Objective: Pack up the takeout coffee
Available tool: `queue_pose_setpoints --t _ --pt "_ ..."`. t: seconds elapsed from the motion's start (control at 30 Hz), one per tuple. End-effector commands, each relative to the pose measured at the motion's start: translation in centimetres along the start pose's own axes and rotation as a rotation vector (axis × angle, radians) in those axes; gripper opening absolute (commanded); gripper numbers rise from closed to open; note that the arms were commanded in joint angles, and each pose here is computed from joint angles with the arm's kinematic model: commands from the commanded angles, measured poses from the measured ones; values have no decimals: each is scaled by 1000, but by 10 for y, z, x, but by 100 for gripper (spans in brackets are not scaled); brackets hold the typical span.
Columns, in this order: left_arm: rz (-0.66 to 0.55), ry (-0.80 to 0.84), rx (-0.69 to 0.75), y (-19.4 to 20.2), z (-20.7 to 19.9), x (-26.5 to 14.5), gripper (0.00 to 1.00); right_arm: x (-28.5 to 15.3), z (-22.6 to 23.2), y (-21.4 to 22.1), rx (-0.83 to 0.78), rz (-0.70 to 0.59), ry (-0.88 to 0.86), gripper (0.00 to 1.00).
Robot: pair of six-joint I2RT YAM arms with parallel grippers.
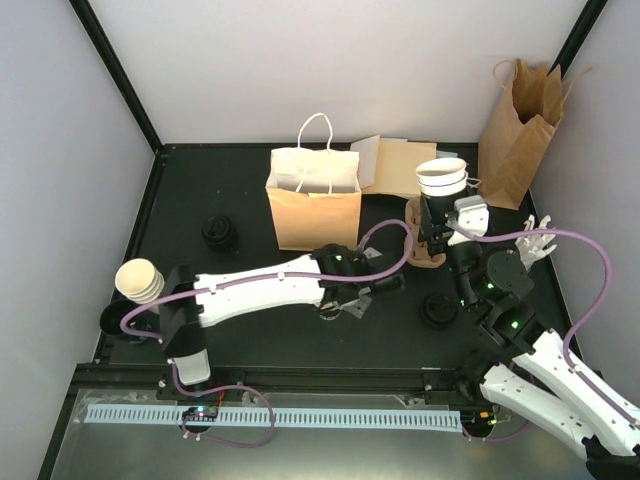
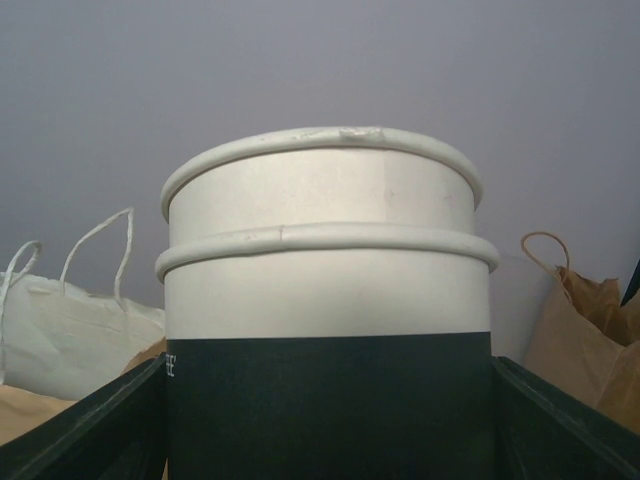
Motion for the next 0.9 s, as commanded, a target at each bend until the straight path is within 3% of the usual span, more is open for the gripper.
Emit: queue_pose_setpoints --t 0.0,0.2,0.37,0.47,0.63,0.87 --pt "-121 91 -49 -16 21 -68 63 -4 -7 -15 25 -38 -4 83" --pt "-189 173 -96 -17 49 -106 77 -4 0 -15 4 -46 -67 83" --pt "-228 320 -176 -17 89 -124 85 -8 22 -21 -21 -128 -250 83" --pt "-307 401 -249 -12 127 -136 87 -10 37 -20 -33 -161 -360 83" --pt "-457 546 -361 2 178 -171 97 -12 62 -17 -55 -198 -539 82" --pt "-461 742 -450 5 204 -183 99 -16 94 -17 -59 -240 -760 79"
Point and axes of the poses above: each gripper's point midway between its finger pads, its own x axis out along the fingers, its own z axis along the line the jaws close on, y = z × x, the point moved 6 cm from there along -x, back along the fingers, and after that the axes turned 6 degrees about -x, right-handed, at the moved point
